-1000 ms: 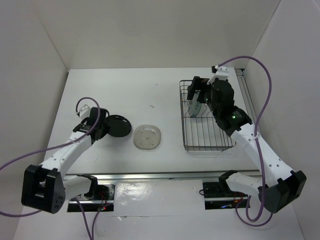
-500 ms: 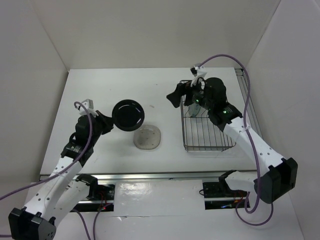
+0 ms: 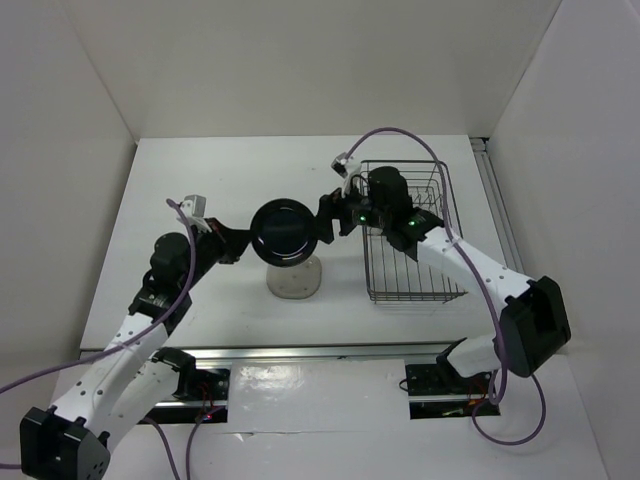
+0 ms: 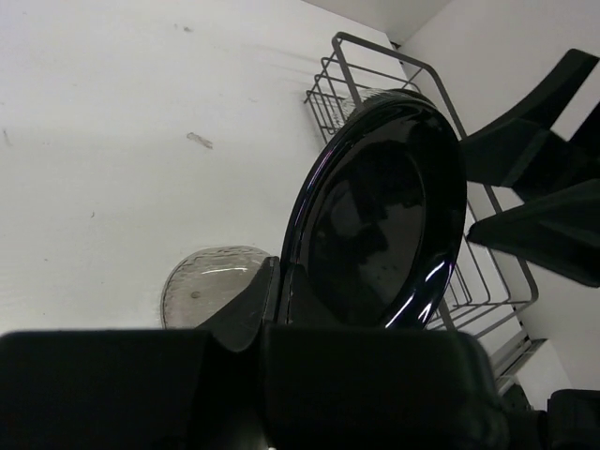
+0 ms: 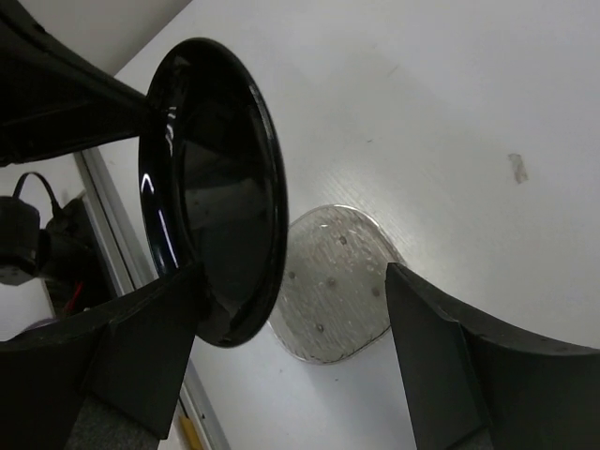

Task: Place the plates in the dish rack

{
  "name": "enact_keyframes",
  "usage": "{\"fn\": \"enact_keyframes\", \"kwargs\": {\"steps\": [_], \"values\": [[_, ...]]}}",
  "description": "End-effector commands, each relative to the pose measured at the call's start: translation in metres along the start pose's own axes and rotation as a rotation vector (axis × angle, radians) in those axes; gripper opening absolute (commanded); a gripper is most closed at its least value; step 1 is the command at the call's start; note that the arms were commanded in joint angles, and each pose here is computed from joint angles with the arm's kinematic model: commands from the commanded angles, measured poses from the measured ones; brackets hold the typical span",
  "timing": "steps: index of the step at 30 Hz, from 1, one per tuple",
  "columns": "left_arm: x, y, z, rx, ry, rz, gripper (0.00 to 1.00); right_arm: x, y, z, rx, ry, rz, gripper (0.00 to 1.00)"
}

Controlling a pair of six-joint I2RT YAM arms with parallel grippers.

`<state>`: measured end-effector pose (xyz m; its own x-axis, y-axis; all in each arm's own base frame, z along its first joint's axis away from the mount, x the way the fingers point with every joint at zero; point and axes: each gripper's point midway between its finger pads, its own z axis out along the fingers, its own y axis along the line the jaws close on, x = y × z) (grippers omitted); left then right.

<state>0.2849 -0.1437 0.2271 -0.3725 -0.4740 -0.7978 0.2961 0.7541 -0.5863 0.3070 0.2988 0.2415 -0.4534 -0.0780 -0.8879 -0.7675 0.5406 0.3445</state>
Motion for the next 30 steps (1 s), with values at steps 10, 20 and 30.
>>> {"fn": "enact_keyframes", "kwargs": {"steps": [10,20,30], "values": [[-0.014,-0.025,0.004,0.130,-0.050,0.041,0.00,0.008,0.030,0.035,-0.072,0.027,-0.026,0.00],[-0.001,0.017,0.018,-0.098,0.025,-0.017,0.44,-0.064,0.007,-0.026,0.290,-0.138,-0.042,0.00],[0.013,0.075,0.020,-0.467,0.127,-0.048,1.00,-0.111,-0.103,-0.218,1.285,-0.358,0.101,0.00]]}}
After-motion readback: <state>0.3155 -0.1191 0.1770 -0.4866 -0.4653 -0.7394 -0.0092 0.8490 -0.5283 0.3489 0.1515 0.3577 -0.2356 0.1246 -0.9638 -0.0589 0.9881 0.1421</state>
